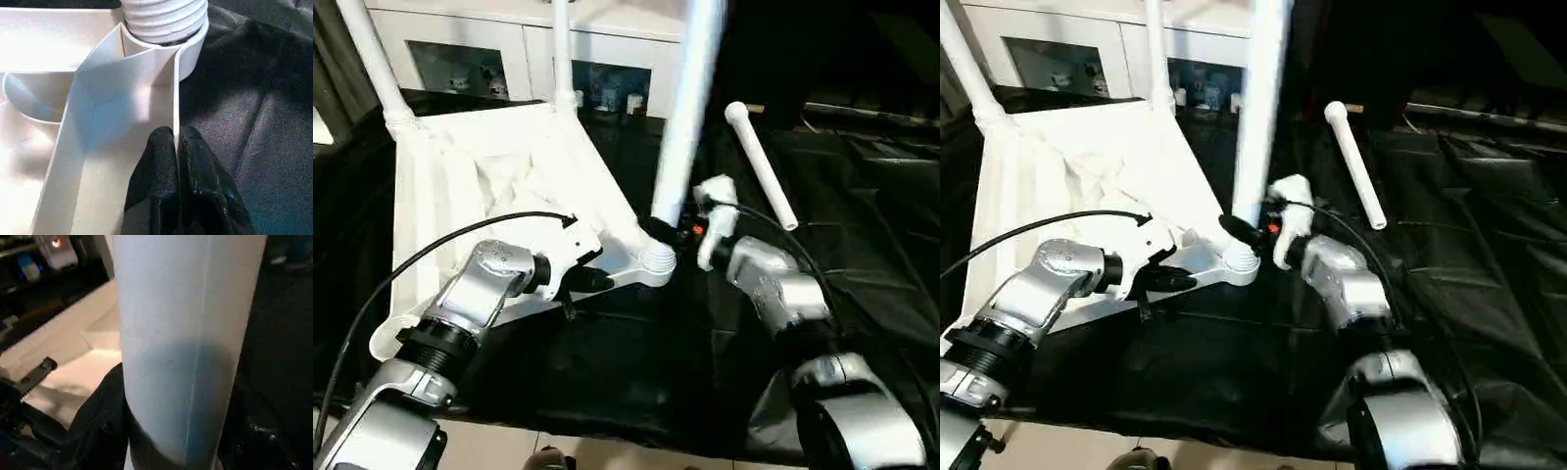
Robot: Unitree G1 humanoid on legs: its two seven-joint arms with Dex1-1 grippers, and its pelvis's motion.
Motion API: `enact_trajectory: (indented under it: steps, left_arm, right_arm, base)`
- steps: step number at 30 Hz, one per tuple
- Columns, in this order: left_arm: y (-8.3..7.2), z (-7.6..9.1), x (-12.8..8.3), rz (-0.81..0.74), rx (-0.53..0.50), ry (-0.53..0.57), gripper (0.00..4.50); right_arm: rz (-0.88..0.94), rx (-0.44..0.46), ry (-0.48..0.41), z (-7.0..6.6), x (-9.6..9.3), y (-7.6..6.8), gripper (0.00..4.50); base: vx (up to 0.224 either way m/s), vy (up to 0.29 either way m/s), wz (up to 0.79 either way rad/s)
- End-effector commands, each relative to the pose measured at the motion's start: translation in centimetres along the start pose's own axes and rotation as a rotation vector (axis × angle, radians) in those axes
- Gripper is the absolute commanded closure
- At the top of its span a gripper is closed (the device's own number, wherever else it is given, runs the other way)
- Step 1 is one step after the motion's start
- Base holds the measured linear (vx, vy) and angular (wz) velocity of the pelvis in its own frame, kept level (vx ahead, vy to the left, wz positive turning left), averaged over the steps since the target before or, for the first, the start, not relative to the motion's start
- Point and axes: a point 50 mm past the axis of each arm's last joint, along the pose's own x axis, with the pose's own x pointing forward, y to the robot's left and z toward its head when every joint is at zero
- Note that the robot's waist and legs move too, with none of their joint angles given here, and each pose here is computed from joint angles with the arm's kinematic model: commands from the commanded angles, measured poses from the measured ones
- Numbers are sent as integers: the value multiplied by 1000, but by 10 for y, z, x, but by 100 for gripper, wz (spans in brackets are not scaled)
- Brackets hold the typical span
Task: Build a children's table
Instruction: Insert table leg to table base
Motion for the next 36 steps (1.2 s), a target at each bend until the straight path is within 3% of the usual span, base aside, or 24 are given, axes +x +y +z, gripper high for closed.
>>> enact_trajectory:
  steps: [1, 5, 8, 12, 20, 29, 36]
  left_arm:
    - [2, 3, 1, -3, 9, -6, 450]
    - [3, 3, 0, 5, 11, -7, 450]
    - [4, 4, 0, 10, 15, -7, 450]
    - [5, 4, 0, 11, 18, -6, 450]
    - [1, 2, 0, -12, 29, 0, 450]
    - [-5, -3, -1, -48, 95, 30, 450]
    - [-7, -1, -1, -70, 97, 10, 450]
  right_arm:
    - [-29, 38, 56, -25, -11, -4, 261]
    - [-49, 18, 26, -35, -16, -4, 261]
    - [-56, -38, 22, -49, -22, 0, 261]
    - [-57, -76, 16, -56, -24, 5, 261]
    - [-31, -113, 42, -59, -19, 8, 261]
    - [113, -130, 162, -55, -5, 13, 261]
    - [176, -117, 232, -57, -6, 12, 261]
  base:
    - [0, 0, 0]
    - [0, 0, 0]
    - [0, 0, 0]
    - [0, 0, 0]
    - [0, 0, 0]
    - [0, 0, 0]
    - [0, 0, 0]
